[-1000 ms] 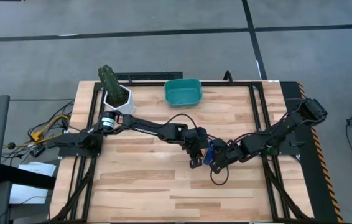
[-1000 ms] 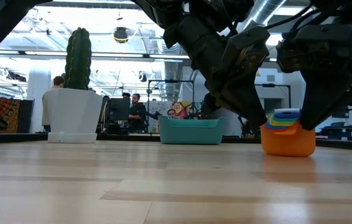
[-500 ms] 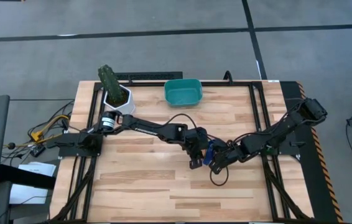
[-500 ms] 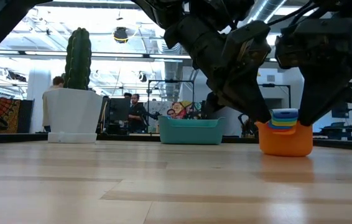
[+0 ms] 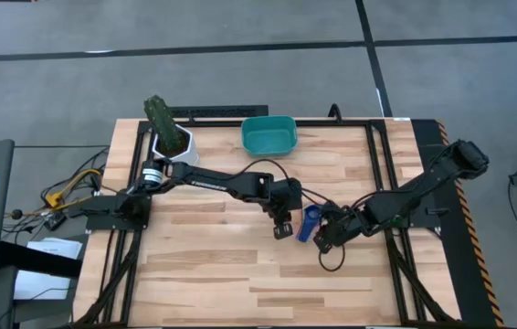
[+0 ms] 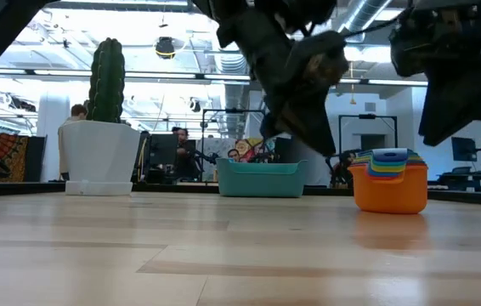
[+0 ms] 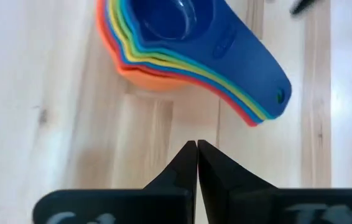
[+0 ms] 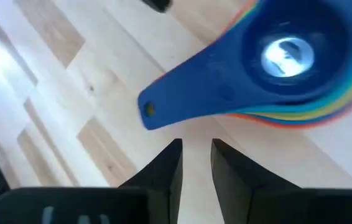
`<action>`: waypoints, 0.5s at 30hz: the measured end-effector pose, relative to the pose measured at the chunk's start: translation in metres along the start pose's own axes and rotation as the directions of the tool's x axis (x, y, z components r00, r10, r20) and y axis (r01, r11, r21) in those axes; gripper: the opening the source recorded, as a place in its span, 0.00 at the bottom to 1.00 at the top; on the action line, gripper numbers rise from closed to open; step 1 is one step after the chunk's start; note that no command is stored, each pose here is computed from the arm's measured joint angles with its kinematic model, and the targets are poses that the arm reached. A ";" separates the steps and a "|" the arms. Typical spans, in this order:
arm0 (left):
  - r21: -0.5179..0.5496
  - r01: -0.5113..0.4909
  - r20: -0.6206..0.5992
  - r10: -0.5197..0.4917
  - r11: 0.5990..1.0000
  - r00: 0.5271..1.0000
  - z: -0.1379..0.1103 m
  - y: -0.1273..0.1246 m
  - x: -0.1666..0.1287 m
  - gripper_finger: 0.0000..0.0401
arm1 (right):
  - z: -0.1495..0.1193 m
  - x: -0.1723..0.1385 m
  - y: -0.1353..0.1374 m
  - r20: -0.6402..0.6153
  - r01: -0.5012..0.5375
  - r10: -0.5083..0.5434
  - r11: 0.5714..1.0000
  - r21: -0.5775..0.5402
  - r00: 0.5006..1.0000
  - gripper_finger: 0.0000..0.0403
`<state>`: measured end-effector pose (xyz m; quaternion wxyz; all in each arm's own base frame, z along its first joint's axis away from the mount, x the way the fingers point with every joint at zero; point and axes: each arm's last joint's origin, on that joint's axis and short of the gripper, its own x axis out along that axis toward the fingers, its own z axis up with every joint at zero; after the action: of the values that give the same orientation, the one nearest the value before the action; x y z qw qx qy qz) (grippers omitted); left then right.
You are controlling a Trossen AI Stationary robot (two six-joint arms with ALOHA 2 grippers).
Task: Nest measuring cups in basket
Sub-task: Put the stacked measuring cups into the blue bin
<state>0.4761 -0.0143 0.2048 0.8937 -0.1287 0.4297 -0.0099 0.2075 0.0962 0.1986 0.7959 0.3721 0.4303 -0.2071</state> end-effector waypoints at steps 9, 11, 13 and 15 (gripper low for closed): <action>-0.037 -0.055 0.057 0.057 0.998 0.997 0.011 0.000 -0.029 0.00 | 0.003 -0.017 -0.008 0.022 0.007 -0.008 0.998 0.057 1.000 0.45; -0.045 -0.075 0.050 0.077 0.996 0.996 0.011 0.000 -0.035 0.00 | 0.003 -0.016 -0.008 0.020 0.015 -0.016 0.998 0.056 1.000 0.50; -0.050 -0.099 0.063 0.102 0.994 0.993 0.012 0.000 -0.039 0.00 | 0.003 -0.017 -0.010 0.018 0.023 -0.024 0.998 0.061 1.000 0.55; -0.063 -0.130 0.033 0.132 0.990 0.991 0.010 0.001 -0.045 0.00 | 0.003 -0.017 -0.010 0.018 0.021 -0.023 0.995 0.098 1.000 0.59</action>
<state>0.4553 -0.0050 0.2455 0.8959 -0.1274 0.4207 0.0641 0.1935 0.0880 0.2098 0.7784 0.4039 0.4161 -0.2405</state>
